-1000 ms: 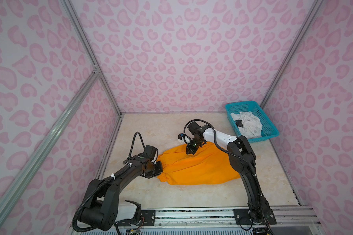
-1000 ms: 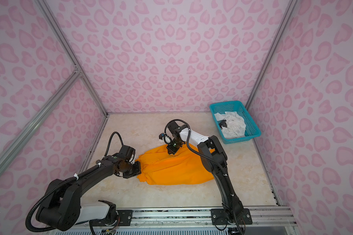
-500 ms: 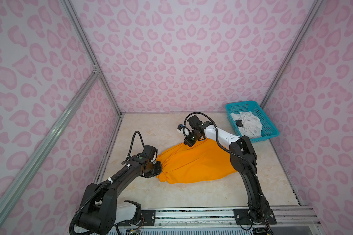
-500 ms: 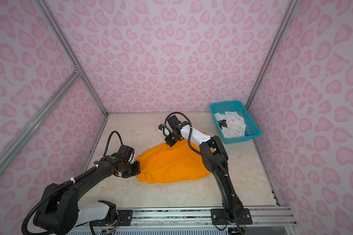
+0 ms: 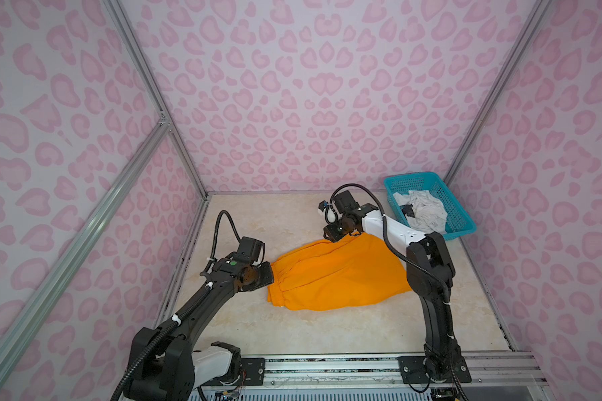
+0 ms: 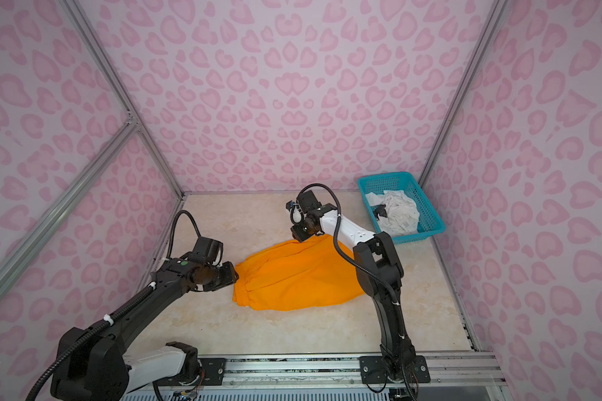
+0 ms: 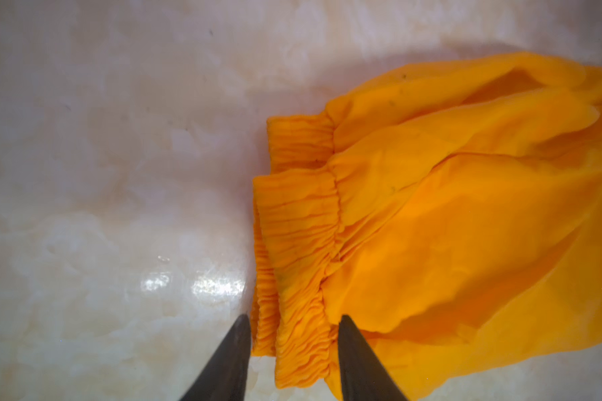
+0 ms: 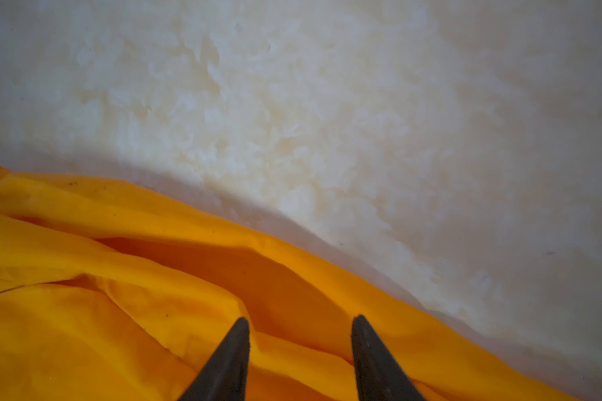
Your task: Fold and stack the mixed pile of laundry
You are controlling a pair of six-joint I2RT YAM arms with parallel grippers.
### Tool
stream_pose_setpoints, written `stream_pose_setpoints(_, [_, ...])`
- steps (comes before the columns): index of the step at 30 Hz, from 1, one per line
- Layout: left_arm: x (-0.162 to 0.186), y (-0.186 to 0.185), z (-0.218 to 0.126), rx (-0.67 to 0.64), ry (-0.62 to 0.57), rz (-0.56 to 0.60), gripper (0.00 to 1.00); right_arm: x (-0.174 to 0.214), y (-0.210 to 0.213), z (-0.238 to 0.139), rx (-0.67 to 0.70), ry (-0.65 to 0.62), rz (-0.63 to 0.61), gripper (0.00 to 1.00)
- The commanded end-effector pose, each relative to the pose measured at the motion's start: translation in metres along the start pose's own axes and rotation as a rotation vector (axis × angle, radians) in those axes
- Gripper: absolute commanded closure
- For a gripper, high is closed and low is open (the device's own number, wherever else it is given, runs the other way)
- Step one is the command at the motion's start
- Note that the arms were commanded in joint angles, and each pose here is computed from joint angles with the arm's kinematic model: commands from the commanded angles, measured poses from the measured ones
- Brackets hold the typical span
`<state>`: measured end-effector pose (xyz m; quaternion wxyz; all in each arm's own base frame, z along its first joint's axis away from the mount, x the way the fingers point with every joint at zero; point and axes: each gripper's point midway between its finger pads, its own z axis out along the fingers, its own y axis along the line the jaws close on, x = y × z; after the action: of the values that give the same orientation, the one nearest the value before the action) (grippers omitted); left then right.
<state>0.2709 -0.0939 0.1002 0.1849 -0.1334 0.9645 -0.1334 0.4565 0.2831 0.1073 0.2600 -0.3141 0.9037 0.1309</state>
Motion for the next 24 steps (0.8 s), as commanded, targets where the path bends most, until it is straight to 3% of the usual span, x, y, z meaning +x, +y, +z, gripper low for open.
stream_pose_setpoints(1, [-0.032,-0.008,-0.007,-0.004,-0.090,0.059,0.40,-0.010,-0.029,-0.019,0.067,-0.073,0.116,0.48])
stream_pose_setpoints(2, [-0.042,-0.012,-0.008,0.004,-0.112,0.081,0.32,-0.005,-0.041,-0.025,0.102,-0.067,0.153,0.48])
stream_pose_setpoints(4, [-0.058,-0.019,-0.007,0.018,-0.151,0.106,0.27,0.011,-0.067,-0.031,0.168,-0.043,0.227,0.48])
stream_pose_setpoints(8, [-0.074,-0.026,0.007,0.064,-0.132,0.112,0.30,0.056,-0.105,-0.038,0.229,0.014,0.383,0.50])
stream_pose_setpoints(11, [-0.066,-0.030,0.024,0.098,-0.061,0.133,0.32,0.091,-0.117,-0.042,0.248,0.052,0.452,0.52])
stream_pose_setpoints(16, [-0.052,-0.026,0.052,0.114,-0.004,0.115,0.33,0.115,-0.123,-0.044,0.237,0.047,0.509,0.52])
stream_pose_setpoints(21, [-0.048,-0.015,0.081,0.071,0.039,0.065,0.50,0.130,-0.140,-0.023,0.239,0.073,0.588,0.51])
stream_pose_setpoints(24, [-0.053,-0.002,0.095,0.019,0.052,0.001,0.76,0.150,-0.154,-0.015,0.305,0.145,0.633,0.51])
